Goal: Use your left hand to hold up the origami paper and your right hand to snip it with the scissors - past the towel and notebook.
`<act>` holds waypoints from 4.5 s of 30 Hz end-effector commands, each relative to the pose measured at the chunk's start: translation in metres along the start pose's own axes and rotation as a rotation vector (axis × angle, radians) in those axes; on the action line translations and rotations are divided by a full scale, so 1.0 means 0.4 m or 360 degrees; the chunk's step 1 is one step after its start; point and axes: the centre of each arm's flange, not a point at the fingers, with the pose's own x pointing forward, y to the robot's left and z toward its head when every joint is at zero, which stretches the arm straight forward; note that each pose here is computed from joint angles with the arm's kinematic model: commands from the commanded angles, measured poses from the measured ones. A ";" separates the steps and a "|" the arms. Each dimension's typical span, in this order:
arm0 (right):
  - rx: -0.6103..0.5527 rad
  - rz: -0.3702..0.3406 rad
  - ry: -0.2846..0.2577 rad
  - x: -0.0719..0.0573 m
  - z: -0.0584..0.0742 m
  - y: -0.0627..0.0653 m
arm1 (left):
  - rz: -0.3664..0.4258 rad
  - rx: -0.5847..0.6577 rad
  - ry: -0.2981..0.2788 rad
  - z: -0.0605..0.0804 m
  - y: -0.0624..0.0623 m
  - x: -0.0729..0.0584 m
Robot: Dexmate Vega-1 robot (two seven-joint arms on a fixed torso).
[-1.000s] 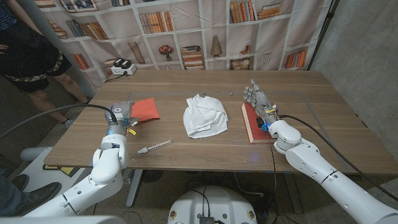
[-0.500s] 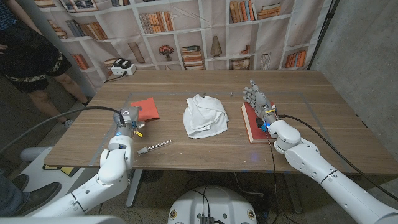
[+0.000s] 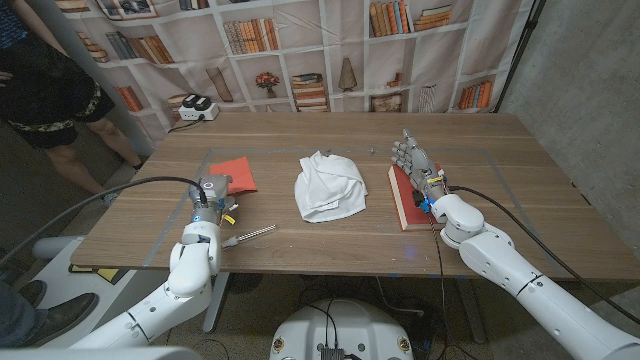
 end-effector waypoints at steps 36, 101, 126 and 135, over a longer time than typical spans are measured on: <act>0.0002 0.0008 0.0058 0.037 -0.011 0.026 | 0.0056 -0.0003 0.0054 -0.021 -0.083 0.025; 0.0004 0.0002 -0.0068 -0.036 0.010 0.033 | 0.0992 -0.0093 -0.0640 0.092 0.132 -0.019; -0.0070 -0.0023 -0.0166 -0.107 0.067 0.009 | 0.1299 -0.0172 -0.1089 0.170 0.172 -0.015; -0.0125 -0.0060 -0.0199 -0.168 0.086 -0.010 | 0.1348 -0.0176 -0.1215 0.177 0.189 -0.015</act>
